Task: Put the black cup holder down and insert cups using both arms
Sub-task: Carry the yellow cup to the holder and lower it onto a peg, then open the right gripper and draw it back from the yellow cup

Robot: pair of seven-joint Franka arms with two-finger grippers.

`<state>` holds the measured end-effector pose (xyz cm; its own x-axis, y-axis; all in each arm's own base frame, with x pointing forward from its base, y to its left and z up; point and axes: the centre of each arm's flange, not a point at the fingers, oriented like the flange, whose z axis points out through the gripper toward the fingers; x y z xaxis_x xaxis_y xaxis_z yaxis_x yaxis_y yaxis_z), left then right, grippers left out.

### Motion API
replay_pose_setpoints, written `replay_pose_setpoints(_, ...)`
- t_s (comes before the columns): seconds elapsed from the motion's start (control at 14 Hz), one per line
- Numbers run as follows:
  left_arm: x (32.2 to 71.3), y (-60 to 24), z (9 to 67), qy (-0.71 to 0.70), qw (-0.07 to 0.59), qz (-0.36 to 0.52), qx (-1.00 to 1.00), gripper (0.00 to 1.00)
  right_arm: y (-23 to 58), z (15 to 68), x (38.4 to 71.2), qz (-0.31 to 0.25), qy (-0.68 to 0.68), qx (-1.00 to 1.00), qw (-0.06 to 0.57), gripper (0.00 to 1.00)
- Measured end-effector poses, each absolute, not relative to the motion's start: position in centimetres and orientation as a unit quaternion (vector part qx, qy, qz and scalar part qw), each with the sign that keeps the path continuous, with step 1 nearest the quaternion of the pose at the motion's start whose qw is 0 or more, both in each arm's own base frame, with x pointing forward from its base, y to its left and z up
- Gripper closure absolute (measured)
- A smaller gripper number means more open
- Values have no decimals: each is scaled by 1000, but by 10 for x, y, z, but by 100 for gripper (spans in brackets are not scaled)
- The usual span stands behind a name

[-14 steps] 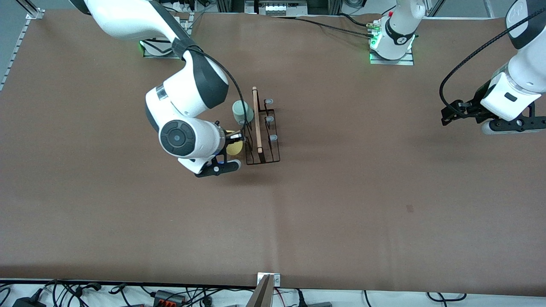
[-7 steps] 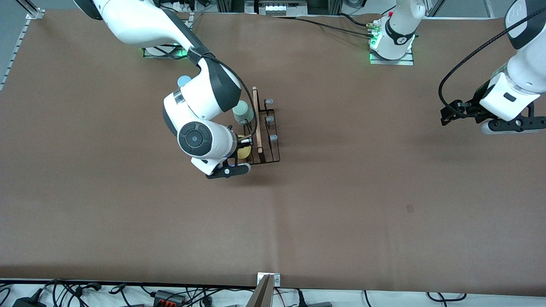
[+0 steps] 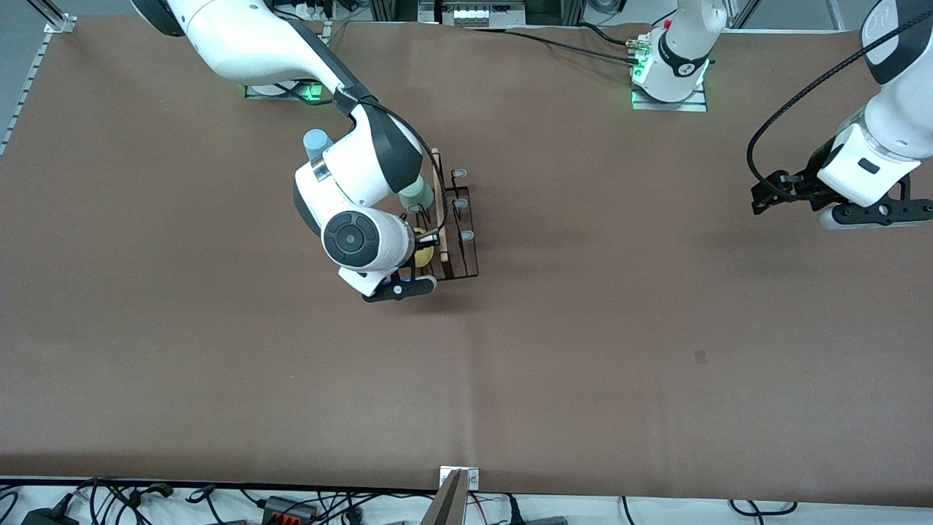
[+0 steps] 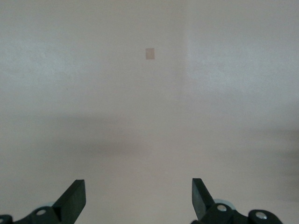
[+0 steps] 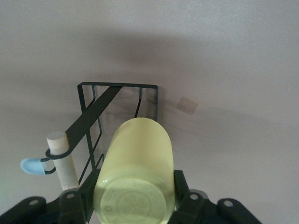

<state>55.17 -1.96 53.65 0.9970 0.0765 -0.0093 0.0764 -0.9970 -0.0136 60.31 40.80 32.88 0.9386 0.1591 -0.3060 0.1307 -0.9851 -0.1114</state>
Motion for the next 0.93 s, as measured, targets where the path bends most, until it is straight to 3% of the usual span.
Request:
replay_pose_setpoints(0.36,552,-20,537,-38,7,5,-999,0,418,300,596,148,-87,-985,21,33)
replay_pose_setpoints(0.43,552,-20,537,-38,7,5,-999,0,420,298,596,147,-85,-985,19,28)
replay_pose_setpoints(0.64,552,-19,536,-38,7,5,-999,0,416,303,600,139,-53,-989,11,1)
replay_pose_setpoints(0.93,552,-19,536,-38,7,5,-999,0,391,383,617,86,-24,-996,21,0)
